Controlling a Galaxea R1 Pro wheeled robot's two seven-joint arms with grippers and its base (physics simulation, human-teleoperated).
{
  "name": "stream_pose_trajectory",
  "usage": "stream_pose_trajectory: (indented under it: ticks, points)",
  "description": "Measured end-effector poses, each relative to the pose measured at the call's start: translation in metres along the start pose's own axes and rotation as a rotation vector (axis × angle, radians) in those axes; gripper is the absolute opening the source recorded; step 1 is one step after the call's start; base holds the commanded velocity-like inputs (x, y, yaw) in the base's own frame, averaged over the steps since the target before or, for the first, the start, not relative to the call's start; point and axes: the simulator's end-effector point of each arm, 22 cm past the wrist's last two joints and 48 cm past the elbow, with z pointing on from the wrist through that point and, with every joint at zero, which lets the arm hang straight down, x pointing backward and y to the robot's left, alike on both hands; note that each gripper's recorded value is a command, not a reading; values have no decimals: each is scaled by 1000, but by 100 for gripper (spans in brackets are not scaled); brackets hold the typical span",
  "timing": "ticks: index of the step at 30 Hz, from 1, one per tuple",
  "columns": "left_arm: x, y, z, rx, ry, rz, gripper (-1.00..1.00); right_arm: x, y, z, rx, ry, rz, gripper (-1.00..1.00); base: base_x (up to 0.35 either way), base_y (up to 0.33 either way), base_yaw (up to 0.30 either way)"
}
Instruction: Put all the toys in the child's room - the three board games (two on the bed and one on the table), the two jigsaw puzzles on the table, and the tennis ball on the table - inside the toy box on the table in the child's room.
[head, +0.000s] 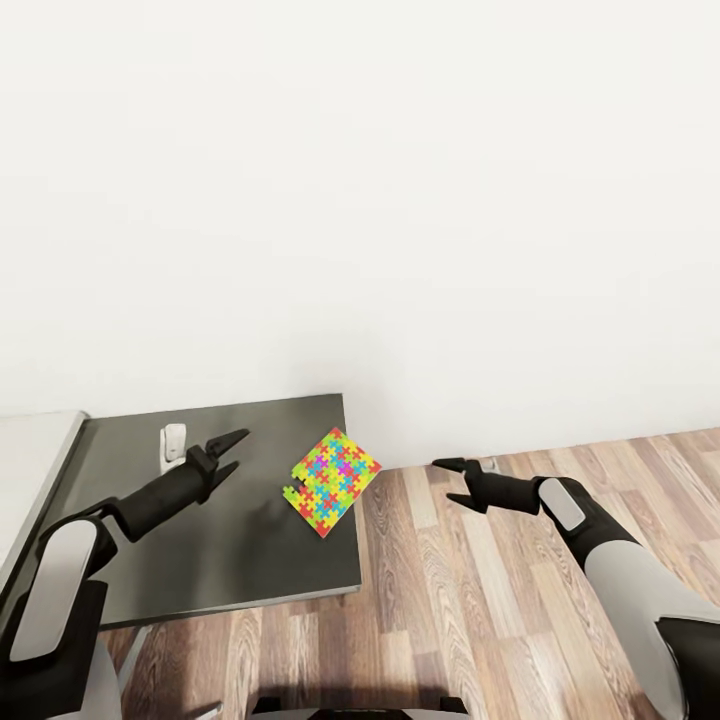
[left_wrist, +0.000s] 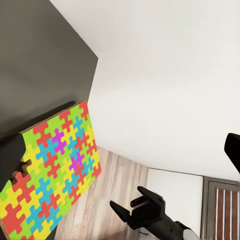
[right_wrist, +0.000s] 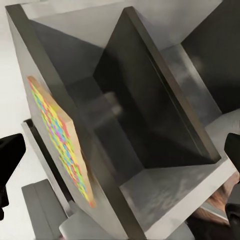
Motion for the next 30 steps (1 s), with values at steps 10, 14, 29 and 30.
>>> stream_pose_trajectory:
  ticks: [10,14,29,30]
  points:
    - [0,0,1,0,0,0,100,0,10,-2,-52,-2,-1,100,0,0,4]
    - [0,0,1,-1,1,0,100,0,11,-1,-57,-1,-1,100,0,0,1]
    - [0,1,1,-3,1,-1,100,0,11,-2,-62,-2,-1,100,0,0,29]
    - [0,1,1,-3,1,-1,100,0,11,-2,-62,-2,-1,100,0,0,165]
